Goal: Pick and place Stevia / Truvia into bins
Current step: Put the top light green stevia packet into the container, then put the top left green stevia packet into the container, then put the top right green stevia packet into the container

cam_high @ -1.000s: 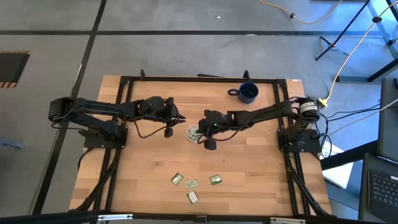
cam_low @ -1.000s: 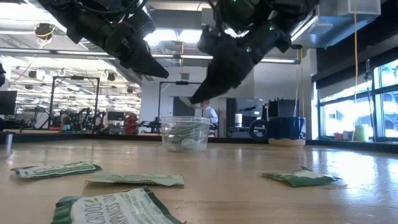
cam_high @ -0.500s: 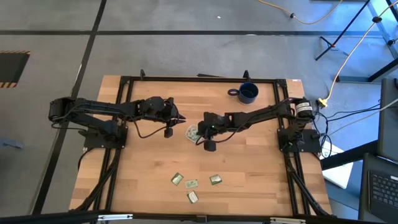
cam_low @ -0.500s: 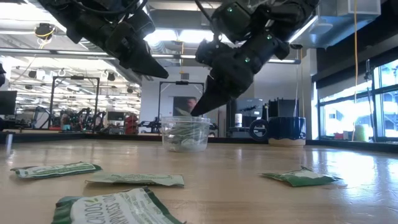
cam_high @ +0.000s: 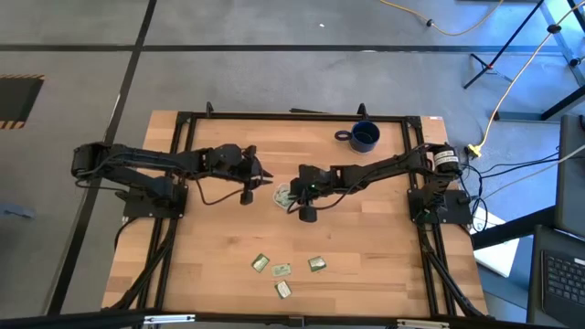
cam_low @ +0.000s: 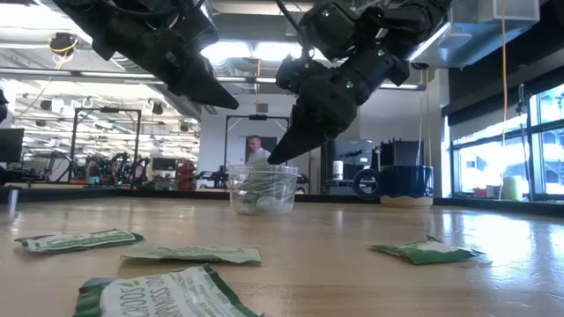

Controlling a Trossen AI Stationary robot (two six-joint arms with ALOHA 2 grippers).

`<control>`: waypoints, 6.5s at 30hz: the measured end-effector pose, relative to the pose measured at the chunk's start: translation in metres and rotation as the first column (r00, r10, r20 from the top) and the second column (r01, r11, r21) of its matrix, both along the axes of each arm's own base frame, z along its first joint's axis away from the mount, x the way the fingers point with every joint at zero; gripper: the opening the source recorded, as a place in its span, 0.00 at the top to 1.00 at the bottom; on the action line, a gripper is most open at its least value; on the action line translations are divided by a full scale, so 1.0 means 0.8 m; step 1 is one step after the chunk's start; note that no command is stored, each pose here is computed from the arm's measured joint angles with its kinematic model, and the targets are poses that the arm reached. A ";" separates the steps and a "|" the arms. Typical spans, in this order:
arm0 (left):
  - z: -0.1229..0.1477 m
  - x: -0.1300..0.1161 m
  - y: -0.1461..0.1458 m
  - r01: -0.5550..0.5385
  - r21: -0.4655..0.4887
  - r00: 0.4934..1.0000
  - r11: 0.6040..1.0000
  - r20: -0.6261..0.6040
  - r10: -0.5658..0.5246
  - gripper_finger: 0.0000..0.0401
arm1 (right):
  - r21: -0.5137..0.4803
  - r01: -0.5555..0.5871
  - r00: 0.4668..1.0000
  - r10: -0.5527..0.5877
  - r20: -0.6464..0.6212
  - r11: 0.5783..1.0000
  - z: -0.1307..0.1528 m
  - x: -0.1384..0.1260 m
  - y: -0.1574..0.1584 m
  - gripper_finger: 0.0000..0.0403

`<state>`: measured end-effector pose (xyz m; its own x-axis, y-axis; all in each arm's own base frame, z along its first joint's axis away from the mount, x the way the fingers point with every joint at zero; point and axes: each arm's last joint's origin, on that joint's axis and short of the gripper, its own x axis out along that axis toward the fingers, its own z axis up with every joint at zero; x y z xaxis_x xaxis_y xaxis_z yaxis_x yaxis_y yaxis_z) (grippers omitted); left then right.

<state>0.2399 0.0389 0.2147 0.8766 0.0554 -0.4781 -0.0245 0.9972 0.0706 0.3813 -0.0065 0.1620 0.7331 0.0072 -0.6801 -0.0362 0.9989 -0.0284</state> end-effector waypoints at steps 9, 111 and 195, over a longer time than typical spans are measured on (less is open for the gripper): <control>-0.003 0.001 -0.071 0.266 0.060 0.964 0.962 -0.034 -0.264 0.82 | 0.017 0.011 0.999 -0.012 0.038 1.000 0.039 -0.025 0.002 0.76; -0.077 0.076 -0.015 0.019 -0.088 0.983 0.996 -0.182 -0.035 0.99 | 0.028 0.175 0.975 -0.169 -0.142 0.984 0.053 -0.077 -0.001 0.76; -0.001 -0.016 -0.059 0.128 -0.096 0.983 0.987 0.146 -0.113 0.78 | 0.089 -0.197 0.957 0.211 -0.200 0.976 -0.066 -0.079 0.223 0.98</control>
